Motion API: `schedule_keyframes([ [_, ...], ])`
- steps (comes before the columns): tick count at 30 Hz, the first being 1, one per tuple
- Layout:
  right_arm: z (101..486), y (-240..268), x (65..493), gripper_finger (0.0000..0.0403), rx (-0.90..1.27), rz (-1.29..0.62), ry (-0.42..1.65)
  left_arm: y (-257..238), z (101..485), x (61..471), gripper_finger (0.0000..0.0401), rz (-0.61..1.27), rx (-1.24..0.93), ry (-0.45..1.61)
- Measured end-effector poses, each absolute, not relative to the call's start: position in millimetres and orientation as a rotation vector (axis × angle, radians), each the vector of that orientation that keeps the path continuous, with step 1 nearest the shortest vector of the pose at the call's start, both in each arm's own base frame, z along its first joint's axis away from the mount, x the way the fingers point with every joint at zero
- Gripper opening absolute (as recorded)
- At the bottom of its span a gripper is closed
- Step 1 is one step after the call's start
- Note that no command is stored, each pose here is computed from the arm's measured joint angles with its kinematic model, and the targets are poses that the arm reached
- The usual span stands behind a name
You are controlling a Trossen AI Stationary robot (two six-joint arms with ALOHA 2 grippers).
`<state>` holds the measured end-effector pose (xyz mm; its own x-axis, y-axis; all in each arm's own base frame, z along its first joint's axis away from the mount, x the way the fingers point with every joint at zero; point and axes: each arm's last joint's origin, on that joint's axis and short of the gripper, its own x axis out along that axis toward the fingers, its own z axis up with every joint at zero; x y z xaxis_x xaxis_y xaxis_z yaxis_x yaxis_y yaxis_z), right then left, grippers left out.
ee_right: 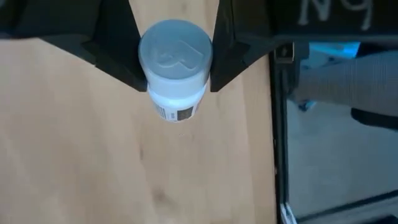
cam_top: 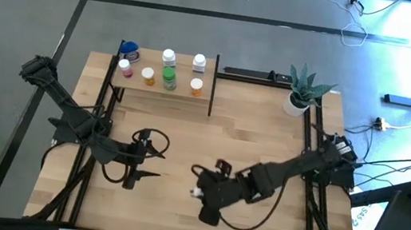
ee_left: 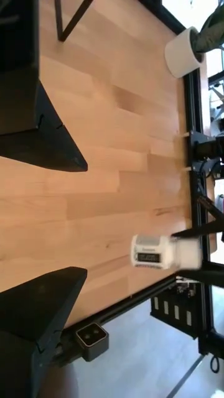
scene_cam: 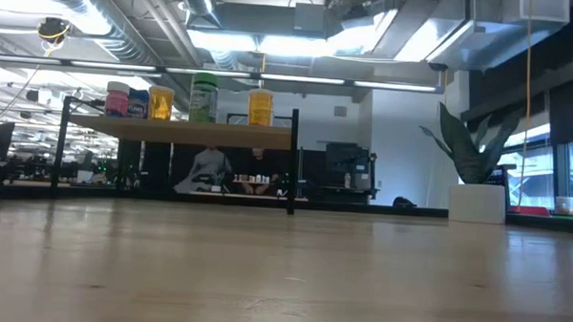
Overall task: Pick and place medicine bottles onto shelf by color
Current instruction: Put the white and black pill bottle on the shelf
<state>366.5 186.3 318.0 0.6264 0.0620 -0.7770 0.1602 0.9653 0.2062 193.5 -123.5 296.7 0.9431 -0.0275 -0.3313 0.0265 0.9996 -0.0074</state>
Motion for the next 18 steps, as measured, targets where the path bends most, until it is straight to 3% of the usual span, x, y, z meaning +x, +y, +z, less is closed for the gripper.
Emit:
schedule_keyframes([
  [18,408.4,71.2,395.3,0.016,0.08,-0.12,0.674,-99.8,330.8,148.9,0.0259,0.075,-0.05,0.193],
])
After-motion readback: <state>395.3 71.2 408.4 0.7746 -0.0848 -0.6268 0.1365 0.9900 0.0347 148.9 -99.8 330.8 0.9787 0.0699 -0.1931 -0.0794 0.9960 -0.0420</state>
